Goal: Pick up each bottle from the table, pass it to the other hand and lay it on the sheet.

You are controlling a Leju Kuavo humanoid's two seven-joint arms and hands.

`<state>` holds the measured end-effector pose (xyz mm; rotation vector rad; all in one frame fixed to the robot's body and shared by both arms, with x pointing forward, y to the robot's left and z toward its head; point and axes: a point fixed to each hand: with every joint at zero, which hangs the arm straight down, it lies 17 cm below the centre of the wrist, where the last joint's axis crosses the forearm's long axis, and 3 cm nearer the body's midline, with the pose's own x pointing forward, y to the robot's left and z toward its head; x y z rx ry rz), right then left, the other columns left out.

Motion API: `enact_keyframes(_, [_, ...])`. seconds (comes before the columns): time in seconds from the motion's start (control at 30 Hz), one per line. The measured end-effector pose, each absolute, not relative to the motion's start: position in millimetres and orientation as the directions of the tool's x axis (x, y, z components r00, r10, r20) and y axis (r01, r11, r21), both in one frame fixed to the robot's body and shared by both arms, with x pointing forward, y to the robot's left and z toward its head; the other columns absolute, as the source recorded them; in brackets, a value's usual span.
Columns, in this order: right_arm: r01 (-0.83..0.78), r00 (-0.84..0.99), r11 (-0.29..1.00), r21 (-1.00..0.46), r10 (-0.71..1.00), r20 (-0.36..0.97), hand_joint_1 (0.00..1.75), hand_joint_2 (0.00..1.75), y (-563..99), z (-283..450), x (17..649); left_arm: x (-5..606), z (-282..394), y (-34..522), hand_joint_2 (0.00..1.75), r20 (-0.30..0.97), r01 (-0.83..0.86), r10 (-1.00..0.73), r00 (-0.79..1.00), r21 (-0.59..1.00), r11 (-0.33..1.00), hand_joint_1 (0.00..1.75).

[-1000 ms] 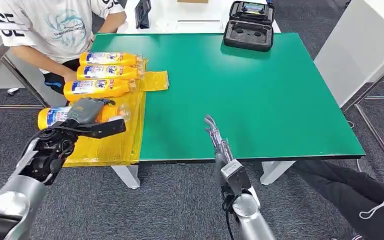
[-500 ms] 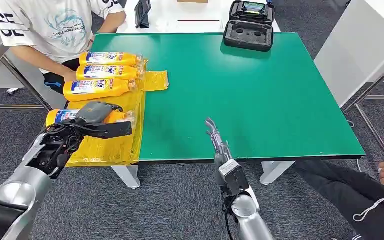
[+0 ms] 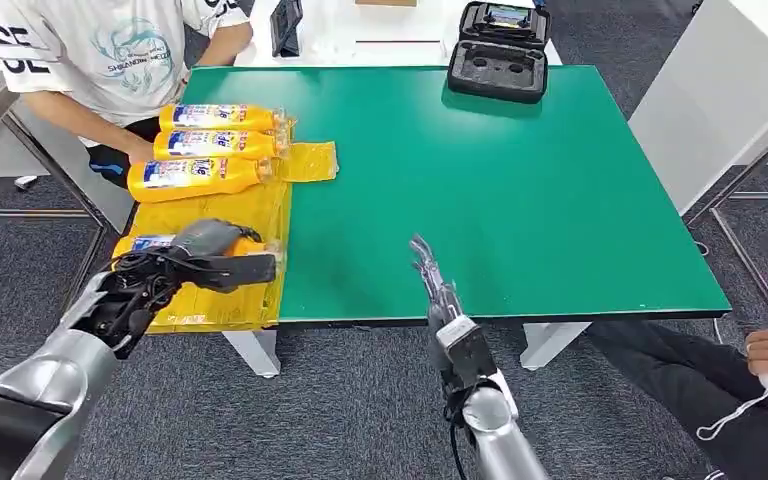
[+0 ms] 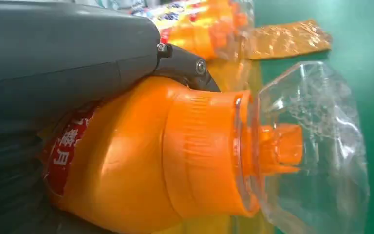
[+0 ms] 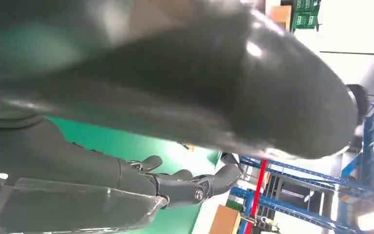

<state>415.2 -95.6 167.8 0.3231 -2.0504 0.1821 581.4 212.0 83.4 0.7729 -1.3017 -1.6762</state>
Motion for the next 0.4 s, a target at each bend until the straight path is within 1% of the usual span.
enact_keyframes(0.4, [-0.304,-0.427,0.953,0.014,-0.15,0.892,0.0,0.0,-94.6,156.5,417.7,572.4,60.8,215.4,1.75,0.03,0.284,-0.908,-0.418,0.954,-0.1,1.75])
